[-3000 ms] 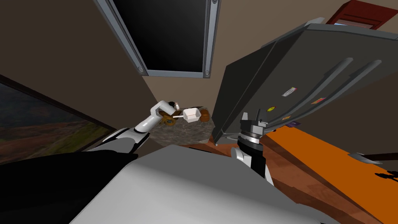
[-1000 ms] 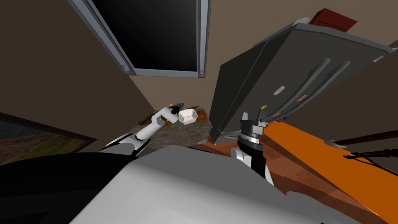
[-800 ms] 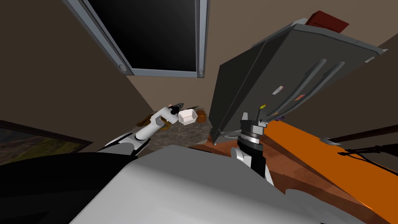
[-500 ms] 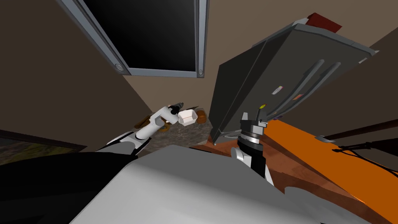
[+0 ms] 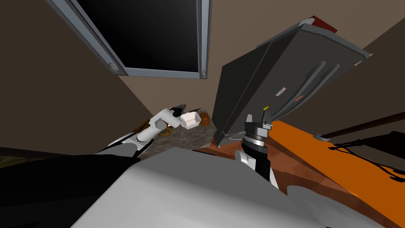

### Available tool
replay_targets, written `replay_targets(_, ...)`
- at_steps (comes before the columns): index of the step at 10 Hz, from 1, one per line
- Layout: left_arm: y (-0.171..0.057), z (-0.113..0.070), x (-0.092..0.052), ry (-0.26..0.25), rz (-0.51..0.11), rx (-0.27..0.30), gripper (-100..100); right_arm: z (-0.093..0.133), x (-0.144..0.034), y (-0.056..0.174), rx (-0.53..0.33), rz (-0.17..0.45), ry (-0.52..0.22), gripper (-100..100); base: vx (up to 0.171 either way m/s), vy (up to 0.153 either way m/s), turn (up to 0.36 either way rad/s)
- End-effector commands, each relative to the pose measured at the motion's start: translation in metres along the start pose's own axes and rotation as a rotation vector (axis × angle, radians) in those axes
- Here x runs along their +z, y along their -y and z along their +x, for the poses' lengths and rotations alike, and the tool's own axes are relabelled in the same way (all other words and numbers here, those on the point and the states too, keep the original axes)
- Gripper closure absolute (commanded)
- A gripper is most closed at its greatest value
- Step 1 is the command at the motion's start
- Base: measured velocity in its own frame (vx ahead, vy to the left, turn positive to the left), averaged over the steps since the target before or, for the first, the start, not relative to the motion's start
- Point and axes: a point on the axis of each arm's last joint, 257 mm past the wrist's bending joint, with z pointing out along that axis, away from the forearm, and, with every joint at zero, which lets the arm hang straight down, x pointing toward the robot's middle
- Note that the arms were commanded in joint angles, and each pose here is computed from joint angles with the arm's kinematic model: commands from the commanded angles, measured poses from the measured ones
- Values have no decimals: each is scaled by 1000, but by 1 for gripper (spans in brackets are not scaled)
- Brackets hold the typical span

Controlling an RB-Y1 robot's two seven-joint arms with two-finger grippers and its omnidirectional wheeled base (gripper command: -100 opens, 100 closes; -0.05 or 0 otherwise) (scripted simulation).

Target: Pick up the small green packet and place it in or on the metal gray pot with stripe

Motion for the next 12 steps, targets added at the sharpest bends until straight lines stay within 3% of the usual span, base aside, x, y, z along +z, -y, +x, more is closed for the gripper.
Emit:
replay_targets(1,3,-5,-12,8,1,-3,-100,0,0,0,0,0,0,0,-16,24,-64)
replay_targets(2,-3,-3,-12,3,-21,-4,-100,0,0,0,0,0,0,0,-18,23,-67)
replay_targets(3,5,-9,-23,16,1,-8,-100,0,0,0,0,0,0,0,-22,28,-81)
replay_targets(4,-4,-7,-23,8,-32,-8,-100,0,0,0,0,0,0,0,-14,19,-54)
replay_targets(5,2,-12,-34,20,-14,-12,-100,0,0,0,0,0,0,0,-24,32,-91)
replay_targets(7,-7,-9,-34,11,-52,-13,-100,0,0,0,0,0,0,0,-6,8,-23)
replay_targets(12,-7,-9,-34,11,-52,-13,-100,0,0,0,0,0,0,0,2,-3,7)
